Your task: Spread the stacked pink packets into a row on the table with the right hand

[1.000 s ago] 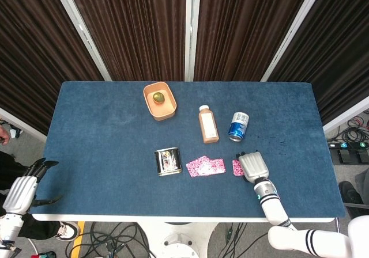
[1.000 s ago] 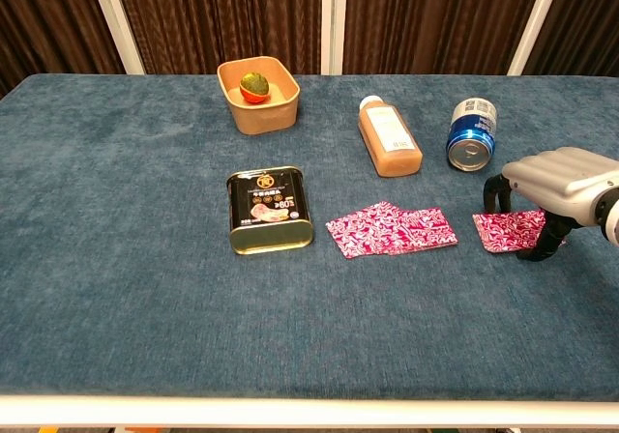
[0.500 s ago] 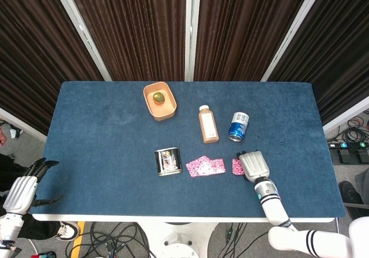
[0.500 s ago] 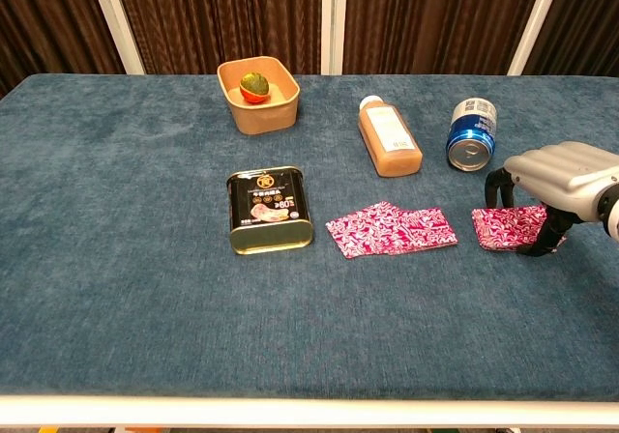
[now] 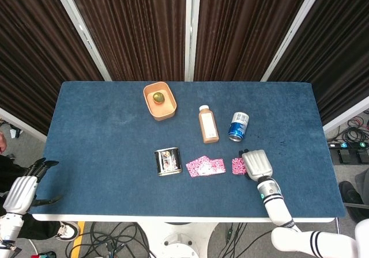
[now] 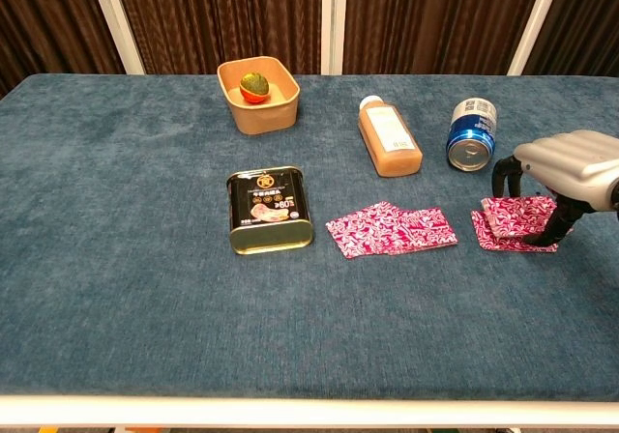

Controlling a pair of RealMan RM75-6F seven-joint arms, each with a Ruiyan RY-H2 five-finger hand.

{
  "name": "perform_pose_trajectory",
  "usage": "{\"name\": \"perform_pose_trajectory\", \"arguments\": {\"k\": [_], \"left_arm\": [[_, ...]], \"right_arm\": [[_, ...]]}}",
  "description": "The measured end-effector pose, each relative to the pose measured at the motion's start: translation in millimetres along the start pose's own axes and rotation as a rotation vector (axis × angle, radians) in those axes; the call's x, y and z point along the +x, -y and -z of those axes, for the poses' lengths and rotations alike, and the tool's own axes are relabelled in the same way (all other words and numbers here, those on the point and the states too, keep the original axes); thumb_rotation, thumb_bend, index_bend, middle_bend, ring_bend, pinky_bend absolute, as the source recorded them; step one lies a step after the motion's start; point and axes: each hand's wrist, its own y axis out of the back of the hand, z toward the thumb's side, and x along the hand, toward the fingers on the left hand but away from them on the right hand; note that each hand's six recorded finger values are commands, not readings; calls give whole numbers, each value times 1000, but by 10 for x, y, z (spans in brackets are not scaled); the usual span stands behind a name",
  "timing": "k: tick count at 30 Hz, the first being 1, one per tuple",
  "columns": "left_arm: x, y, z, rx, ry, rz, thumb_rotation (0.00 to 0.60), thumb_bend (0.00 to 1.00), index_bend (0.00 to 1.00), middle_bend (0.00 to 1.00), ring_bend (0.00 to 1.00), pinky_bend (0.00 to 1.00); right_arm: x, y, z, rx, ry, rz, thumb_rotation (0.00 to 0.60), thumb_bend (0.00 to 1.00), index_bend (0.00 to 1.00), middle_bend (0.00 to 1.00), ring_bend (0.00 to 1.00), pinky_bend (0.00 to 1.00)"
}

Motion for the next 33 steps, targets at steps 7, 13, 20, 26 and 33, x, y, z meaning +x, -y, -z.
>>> {"name": "perform_pose_trajectory", "arguments": {"k": [7, 13, 20, 26, 33], "left_arm": [[-9, 10, -4, 2, 2, 2, 600, 0, 191, 161, 65, 159], [-11, 27, -19, 9, 5, 5, 600, 0, 191, 160, 65, 159], [-4, 31, -41, 16, 7, 9, 600, 0, 191, 161, 65, 159], [-6, 35, -39, 17, 4, 10, 600, 0, 191, 160, 65, 159], [-6, 30, -31, 14, 3, 9, 600, 0, 191, 161, 65, 159]], "right_arm": [[93, -39, 282, -7, 46, 13, 600, 148, 445, 418, 807, 874], [190, 29, 595, -34, 94, 2, 600, 150, 445, 418, 807, 874], [308, 212, 852, -51, 124, -27, 600, 149, 447, 419, 807, 874], [318, 321, 931, -36, 132, -42, 600, 149, 447, 419, 807, 874], [289, 397, 939, -28, 138, -57, 600, 134, 391, 352, 807, 874]]}}
